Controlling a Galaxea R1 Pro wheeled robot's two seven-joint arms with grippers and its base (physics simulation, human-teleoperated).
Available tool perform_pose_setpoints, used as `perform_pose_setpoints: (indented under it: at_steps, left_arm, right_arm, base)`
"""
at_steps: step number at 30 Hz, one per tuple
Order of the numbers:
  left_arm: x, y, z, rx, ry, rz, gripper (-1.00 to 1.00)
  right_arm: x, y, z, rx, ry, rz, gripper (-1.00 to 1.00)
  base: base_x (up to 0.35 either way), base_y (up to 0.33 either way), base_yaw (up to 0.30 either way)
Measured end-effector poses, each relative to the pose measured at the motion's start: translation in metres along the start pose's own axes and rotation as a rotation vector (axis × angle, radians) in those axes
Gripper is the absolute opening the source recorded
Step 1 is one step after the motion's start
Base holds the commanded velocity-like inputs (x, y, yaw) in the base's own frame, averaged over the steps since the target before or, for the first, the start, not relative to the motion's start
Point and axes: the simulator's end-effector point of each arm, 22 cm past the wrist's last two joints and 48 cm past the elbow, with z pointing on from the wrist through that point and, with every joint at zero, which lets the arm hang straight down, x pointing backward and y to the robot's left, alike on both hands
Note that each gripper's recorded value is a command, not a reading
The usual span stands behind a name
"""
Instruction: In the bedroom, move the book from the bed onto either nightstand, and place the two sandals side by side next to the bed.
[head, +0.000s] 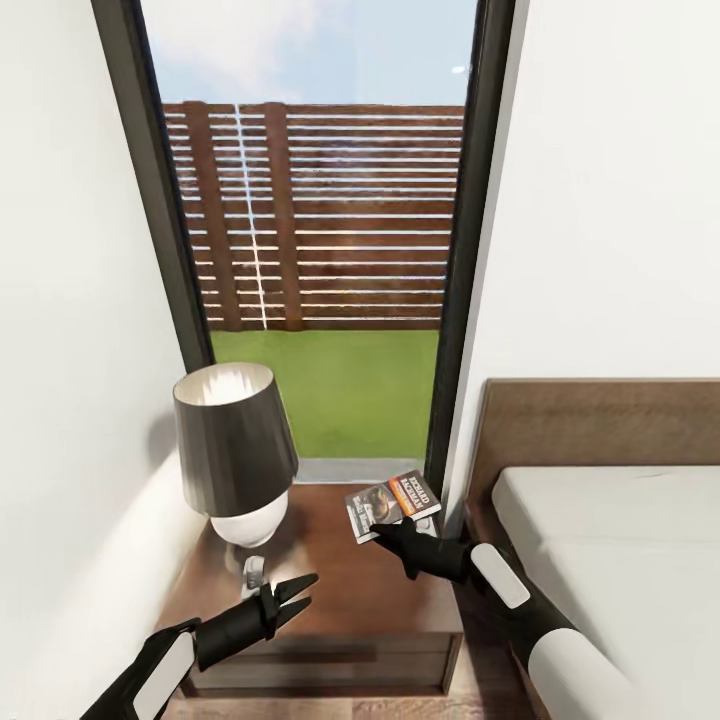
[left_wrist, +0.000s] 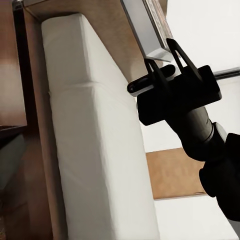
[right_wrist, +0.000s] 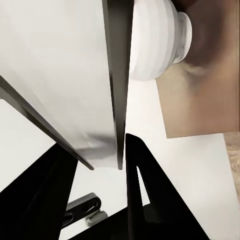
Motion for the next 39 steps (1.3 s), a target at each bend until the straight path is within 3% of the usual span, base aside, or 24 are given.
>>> perform_pose_setpoints:
  at_steps: [21, 32, 39]
  left_arm:
    - [0.017, 0.041, 0.000, -0.001, 0.000, -0.001, 1.00]
    - [0.017, 0.041, 0.000, -0.001, 0.000, -0.001, 1.00]
    - [0.017, 0.041, 0.000, -0.001, 0.000, 0.000, 1.00]
  right_arm:
    - [0.008, -0.041, 0.011, -0.002, 0.002, 0.000, -1.00]
    - [0.009, -0.040, 0.011, -0.006, 0.004, -0.001, -1.00]
    - [0.025, -0.041, 0.019, 0.009, 0.047, -0.026, -1.00]
  base:
    - [0.000, 0.000, 0.000]
    - [0.000, 0.000, 0.000]
    - [0.000, 0.000, 0.000]
